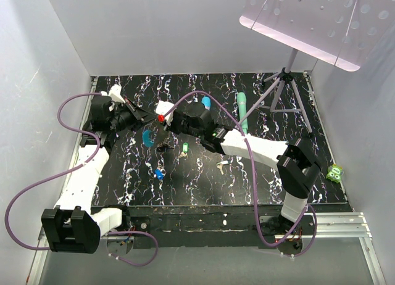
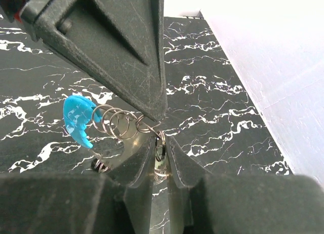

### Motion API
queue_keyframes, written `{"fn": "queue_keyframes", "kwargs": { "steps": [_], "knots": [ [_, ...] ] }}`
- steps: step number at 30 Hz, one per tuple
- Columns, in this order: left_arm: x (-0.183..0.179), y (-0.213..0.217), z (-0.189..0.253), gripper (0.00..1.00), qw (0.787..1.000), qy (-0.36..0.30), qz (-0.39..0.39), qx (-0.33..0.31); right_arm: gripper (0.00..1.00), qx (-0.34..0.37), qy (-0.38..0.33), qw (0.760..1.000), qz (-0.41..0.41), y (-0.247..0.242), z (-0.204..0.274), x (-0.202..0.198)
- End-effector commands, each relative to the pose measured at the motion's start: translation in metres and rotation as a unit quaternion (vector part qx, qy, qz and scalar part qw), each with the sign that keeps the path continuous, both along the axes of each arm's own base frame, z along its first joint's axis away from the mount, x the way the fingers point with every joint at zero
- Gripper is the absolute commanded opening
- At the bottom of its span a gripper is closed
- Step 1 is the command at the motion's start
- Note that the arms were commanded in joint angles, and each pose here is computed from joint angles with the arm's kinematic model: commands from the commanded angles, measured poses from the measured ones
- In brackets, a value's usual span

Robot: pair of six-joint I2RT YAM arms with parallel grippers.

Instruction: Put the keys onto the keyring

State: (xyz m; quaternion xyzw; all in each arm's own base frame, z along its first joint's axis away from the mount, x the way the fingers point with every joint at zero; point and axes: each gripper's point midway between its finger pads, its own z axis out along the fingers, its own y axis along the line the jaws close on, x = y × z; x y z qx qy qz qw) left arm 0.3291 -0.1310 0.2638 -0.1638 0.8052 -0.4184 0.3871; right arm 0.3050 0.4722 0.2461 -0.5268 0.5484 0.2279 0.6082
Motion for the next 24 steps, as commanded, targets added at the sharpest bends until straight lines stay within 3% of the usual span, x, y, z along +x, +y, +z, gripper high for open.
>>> {"fn": "queue_keyframes", "kwargs": {
  "steps": [1, 6, 10, 12, 19, 24],
  "knots": [
    [-0.006, -0.003, 0.016, 0.00, 0.999, -0.037, -0.021, -0.005, 0.21, 0.050, -0.026, 0.998, 0.012, 0.004, 0.054, -0.006],
    [-0.008, -0.005, 0.013, 0.00, 0.999, -0.041, -0.035, 0.004, 0.21, 0.048, -0.025, 0.998, 0.012, 0.003, 0.057, -0.007],
    [-0.010, -0.005, 0.011, 0.00, 0.995, -0.069, -0.061, 0.035, 0.43, 0.036, -0.004, 0.999, 0.029, 0.000, 0.060, -0.016],
    [-0.011, -0.005, 0.009, 0.00, 0.993, -0.081, -0.076, 0.051, 0.49, 0.024, 0.007, 0.999, 0.041, -0.001, 0.061, -0.022],
    [-0.010, -0.009, 0.010, 0.00, 0.977, -0.127, -0.141, 0.096, 0.54, -0.011, 0.063, 0.994, 0.084, -0.014, 0.067, -0.035],
    [-0.010, -0.007, 0.012, 0.00, 0.960, -0.170, -0.172, 0.143, 0.60, -0.045, 0.123, 0.977, 0.170, -0.033, 0.071, -0.056]
  ]
}}
